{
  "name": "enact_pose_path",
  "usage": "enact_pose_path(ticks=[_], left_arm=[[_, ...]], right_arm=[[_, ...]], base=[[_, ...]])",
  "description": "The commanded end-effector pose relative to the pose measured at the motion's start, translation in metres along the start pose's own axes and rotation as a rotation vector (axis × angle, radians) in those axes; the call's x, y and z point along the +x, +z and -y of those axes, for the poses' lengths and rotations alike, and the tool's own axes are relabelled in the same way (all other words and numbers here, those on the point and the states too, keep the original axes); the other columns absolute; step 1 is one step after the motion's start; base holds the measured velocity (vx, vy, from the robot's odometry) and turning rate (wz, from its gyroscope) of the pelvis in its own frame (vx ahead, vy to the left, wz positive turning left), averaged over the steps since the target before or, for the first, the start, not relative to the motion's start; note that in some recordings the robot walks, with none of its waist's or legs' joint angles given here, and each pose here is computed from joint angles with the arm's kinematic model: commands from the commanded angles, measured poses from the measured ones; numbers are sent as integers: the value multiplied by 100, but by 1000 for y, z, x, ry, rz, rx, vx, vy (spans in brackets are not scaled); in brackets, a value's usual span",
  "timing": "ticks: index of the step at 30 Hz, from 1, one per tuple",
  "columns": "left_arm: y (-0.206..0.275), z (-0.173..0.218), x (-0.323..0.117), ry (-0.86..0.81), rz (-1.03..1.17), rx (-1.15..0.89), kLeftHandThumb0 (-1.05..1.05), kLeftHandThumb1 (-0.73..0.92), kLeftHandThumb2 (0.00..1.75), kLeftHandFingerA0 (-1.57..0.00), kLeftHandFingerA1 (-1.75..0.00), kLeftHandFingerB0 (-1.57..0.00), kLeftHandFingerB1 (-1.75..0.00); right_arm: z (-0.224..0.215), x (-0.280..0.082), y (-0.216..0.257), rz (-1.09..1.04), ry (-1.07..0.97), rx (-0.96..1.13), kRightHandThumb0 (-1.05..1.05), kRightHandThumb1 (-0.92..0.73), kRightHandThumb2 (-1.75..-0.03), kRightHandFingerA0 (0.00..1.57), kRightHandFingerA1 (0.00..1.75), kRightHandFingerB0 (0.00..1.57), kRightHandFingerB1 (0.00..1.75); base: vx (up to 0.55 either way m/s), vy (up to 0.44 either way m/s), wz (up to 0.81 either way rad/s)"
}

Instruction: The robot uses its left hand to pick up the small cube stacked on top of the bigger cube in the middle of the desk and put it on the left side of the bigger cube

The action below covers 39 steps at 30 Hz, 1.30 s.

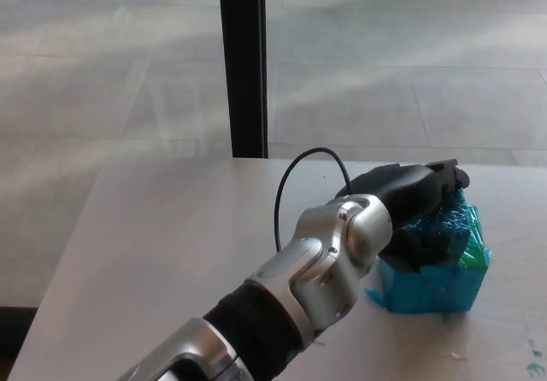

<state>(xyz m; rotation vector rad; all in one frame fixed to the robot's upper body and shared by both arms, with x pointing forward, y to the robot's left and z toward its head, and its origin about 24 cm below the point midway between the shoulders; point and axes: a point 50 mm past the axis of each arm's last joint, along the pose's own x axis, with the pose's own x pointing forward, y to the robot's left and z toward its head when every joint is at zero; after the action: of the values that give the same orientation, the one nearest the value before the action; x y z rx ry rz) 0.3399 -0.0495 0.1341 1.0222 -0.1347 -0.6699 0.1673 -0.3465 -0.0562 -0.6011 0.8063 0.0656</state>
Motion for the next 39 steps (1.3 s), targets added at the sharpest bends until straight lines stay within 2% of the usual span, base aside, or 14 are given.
enact_pose_path(ticks=[1, 5, 12, 14, 16, 17, 18, 20, 25, 29, 31, 32, 38, 39], left_arm=[[-33, 50, -7, 126, -50, 0, -23, 58, 72, -78, -119, -79, -84], [-34, 52, -8, 122, -42, 41, -22, 58, 72, -79, -153, -79, -110], [-35, 26, -2, 181, -40, 102, -19, 59, 71, -76, -133, -71, -87], [-33, -7, 0, 263, -9, 171, -8, 61, 73, -80, -171, -62, -134], [-32, -22, 0, 281, -9, 163, -11, 62, 69, -76, -162, -68, -122], [-33, -30, 1, 299, -20, 160, -14, 58, 73, -75, -135, -65, -79], [-32, -42, 1, 330, -25, 149, -11, 59, 76, -74, -171, -61, -141], [-29, -71, -1, 404, -25, 158, -13, 59, 79, -81, -137, -77, -115], [-23, -115, -7, 521, 9, 102, -12, 51, 96, -89, -168, -81, -134], [-20, -141, -15, 607, 7, 4, -17, 47, 108, -124, -142, -97, -123], [-23, -144, -18, 606, 6, -8, -11, 51, 106, -91, -174, -84, -142], [-26, -145, -20, 587, -11, -8, -16, 48, 105, -121, -136, -96, -117], [-63, -126, -38, 423, -79, -35, -16, 57, 96, -78, -150, -81, -111], [-77, -115, -44, 377, -102, -30, -19, 56, 100, -88, -155, -89, -115]], right_arm=[[4, -1, -4, -41, -12, -16, -68, -54, -77, 73, 91, 69, 69], [1, -2, -5, -45, -5, -19, -73, -57, -76, 73, 91, 69, 69], [-1, -3, -6, -29, -4, -10, -75, -56, -78, 76, 92, 68, 72], [0, -3, -6, -32, -11, -22, -76, -57, -78, 79, 93, 69, 73], [-1, -4, -7, -36, -6, -32, -78, -59, -75, 77, 91, 69, 72], [-1, -4, -8, -37, -4, -28, -78, -59, -74, 75, 90, 68, 70], [-1, -4, -8, -40, -2, -23, -81, -60, -71, 74, 89, 66, 70], [-2, -5, -9, -41, 0, -15, -78, -60, -70, 75, 89, 67, 70], [-5, -5, -13, -37, 6, -2, -78, -45, -99, 74, 87, 64, 74], [-5, -7, -13, -26, 11, -21, -78, -59, -70, 76, 90, 68, 72], [-5, -6, -14, -32, 11, -14, -80, -44, -97, 77, 88, 66, 75], [-5, -6, -14, -35, 8, -14, -79, -60, -70, 78, 89, 69, 72], [-2, -7, -13, -48, 0, -14, -80, -44, -98, 76, 88, 66, 75], [-2, -7, -13, -42, 1, -31, -77, -60, -71, 77, 91, 68, 72]], base=[[0, 0, 0], [0, 0, 0], [0, 0, 0], [0, 0, 0], [0, 0, 0], [0, 0, 0], [0, 0, 0], [0, 0, 0], [0, 0, 2], [0, 0, 0], [0, 0, 0], [0, 0, 0], [0, 0, 0], [0, 0, 0]])
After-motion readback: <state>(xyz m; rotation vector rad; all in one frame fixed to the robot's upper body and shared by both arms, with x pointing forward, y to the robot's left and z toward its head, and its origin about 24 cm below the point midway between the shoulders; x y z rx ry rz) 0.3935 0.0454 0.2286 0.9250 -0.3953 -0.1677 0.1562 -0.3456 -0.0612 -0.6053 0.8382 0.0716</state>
